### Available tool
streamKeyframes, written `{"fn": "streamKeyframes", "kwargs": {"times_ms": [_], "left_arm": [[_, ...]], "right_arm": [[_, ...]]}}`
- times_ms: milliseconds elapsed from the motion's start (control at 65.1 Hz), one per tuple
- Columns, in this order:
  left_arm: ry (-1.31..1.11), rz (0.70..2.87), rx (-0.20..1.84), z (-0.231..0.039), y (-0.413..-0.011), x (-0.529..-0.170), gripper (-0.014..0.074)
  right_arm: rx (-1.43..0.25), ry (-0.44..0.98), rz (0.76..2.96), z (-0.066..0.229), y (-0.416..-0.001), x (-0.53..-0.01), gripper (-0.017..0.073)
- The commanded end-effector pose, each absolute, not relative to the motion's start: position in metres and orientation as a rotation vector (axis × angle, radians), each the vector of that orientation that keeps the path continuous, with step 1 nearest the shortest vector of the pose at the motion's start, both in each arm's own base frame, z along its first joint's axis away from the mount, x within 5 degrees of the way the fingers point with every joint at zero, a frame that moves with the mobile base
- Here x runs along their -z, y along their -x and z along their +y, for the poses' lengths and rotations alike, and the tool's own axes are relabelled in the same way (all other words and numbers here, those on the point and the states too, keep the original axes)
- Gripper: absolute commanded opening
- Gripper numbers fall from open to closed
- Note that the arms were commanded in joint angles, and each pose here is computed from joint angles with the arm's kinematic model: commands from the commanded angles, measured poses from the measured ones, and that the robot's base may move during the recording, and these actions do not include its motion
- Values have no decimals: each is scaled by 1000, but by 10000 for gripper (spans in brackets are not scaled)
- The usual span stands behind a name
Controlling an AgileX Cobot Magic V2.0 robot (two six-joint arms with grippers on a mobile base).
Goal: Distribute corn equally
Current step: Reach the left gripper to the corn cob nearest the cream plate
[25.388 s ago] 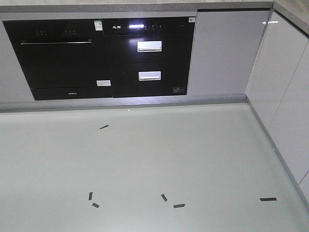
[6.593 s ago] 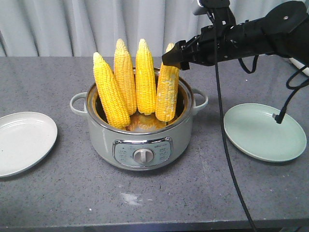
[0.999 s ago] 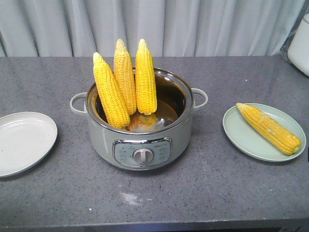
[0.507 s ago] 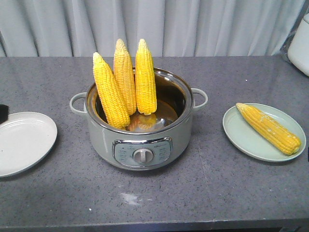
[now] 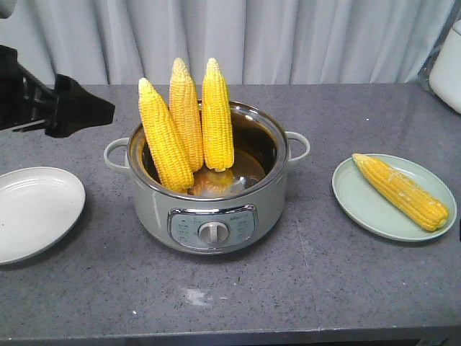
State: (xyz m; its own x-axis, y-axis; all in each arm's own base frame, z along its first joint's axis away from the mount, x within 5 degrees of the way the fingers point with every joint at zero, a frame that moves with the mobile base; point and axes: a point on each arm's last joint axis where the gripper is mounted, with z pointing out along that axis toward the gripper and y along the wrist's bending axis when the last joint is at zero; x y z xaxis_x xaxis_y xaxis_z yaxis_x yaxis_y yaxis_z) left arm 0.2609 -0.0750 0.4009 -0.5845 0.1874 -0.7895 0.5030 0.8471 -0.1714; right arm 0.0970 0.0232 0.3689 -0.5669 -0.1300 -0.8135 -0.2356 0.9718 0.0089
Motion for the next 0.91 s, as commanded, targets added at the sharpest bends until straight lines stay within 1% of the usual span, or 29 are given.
{"fn": "streamKeyframes", "kwargs": {"times_ms": [0,92,261,461,630,891], "left_arm": [[-472,2089,549,-82,-275,-418,606],[-479,2090,577,-87,-296,-411,603],[-484,2121,572,-92,-327,-395,588],[-456,2133,564,-95,-356,-381,588],[-441,2137,616,-100,-376,-372,588],[-548,2104,654,-129,-394,-362,588]], "right_arm": [[-143,249,2095,23,-99,-381,507],[-143,249,2095,23,-99,-381,507],[-143,249,2095,23,-99,-381,507],[-143,249,2095,23,-99,-381,507],[-143,249,2095,23,-99,-381,507],[-143,249,2095,23,-99,-381,507]]}}
